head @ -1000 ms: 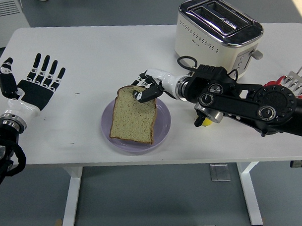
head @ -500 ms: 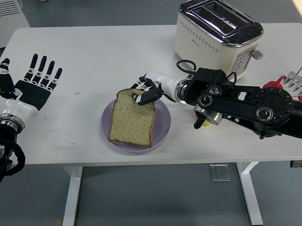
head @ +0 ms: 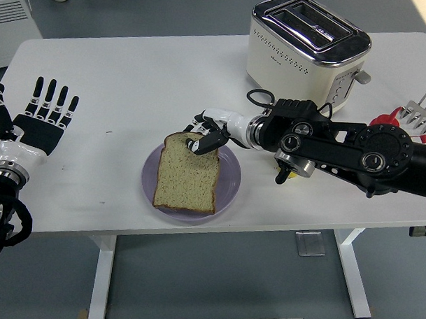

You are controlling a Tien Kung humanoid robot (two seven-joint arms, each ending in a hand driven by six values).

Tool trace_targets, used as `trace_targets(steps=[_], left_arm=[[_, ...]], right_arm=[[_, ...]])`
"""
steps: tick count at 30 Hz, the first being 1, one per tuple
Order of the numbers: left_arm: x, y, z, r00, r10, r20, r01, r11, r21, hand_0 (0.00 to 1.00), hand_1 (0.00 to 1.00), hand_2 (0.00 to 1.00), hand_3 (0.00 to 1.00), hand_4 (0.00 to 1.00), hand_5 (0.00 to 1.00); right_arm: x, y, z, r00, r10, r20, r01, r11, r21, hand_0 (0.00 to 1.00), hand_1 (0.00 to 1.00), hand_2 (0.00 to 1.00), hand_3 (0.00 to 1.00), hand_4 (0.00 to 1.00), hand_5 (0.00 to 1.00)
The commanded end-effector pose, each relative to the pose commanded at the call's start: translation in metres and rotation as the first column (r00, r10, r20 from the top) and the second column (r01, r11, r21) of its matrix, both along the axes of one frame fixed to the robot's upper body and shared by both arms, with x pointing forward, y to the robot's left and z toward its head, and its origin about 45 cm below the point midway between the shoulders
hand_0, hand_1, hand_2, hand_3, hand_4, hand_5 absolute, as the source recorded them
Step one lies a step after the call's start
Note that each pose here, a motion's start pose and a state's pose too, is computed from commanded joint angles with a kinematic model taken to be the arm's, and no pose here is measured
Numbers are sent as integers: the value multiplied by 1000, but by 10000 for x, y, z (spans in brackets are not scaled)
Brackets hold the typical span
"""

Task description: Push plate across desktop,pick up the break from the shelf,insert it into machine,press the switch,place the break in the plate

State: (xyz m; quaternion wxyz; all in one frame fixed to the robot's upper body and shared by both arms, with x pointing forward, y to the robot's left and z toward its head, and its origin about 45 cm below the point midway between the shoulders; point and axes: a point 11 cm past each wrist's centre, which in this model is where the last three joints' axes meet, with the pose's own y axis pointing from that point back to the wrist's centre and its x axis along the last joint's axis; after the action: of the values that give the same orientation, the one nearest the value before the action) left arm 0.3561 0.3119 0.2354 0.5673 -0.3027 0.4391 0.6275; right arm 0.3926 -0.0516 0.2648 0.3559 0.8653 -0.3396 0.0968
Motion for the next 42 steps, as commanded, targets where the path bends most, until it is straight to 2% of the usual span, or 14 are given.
trace_targets(steps=[10, 11, 16, 17, 22, 23, 28, 29, 42], left_arm=[[7, 28, -1, 1000, 12, -1, -12, 1000, 4, 805, 734, 714, 727, 717, 998], [7, 32, -1, 1000, 14, -1, -14, 1000, 4, 804, 734, 713, 722, 717, 998], [11, 54, -3, 1000, 21, 0, -21, 1000, 7, 804, 734, 713, 722, 717, 998], [11, 57, -4, 1000, 22, 0, -22, 1000, 7, 805, 734, 712, 720, 717, 998], [13, 60, -7, 1000, 24, -1, -24, 1000, 11, 805, 734, 712, 720, 717, 998], [13, 60, -7, 1000, 24, -1, -24, 1000, 12, 805, 733, 711, 718, 719, 998], [17, 61, -4, 1000, 25, 0, -24, 1000, 14, 805, 733, 711, 718, 719, 998], [18, 62, -3, 1000, 25, 0, -25, 1000, 15, 805, 733, 709, 716, 722, 998], [27, 68, 4, 1000, 29, 2, -29, 999, 17, 804, 733, 707, 712, 724, 998]], right_arm=[[22, -6, 13, 1000, 9, 23, -9, 1000, -10, 506, 567, 556, 510, 399, 2], [25, -7, 15, 1000, 9, 26, -9, 1000, -10, 520, 579, 556, 509, 441, 14], [49, -21, 26, 999, 11, 52, -10, 1000, -22, 520, 579, 556, 509, 441, 14], [53, -24, 25, 998, 14, 57, -12, 1000, -27, 548, 595, 571, 518, 572, 126], [54, -29, 21, 997, 41, 68, -37, 998, -57, 548, 595, 571, 518, 572, 126], [54, -30, 21, 997, 45, 70, -41, 997, -61, 573, 616, 606, 551, 637, 195], [66, -40, 30, 994, 61, 88, -53, 995, -86, 573, 616, 606, 551, 637, 195], [70, -43, 32, 993, 64, 95, -55, 994, -93, 581, 624, 620, 580, 648, 207], [175, -73, 147, 964, 103, 245, -62, 983, -170, 591, 635, 633, 602, 650, 212]])
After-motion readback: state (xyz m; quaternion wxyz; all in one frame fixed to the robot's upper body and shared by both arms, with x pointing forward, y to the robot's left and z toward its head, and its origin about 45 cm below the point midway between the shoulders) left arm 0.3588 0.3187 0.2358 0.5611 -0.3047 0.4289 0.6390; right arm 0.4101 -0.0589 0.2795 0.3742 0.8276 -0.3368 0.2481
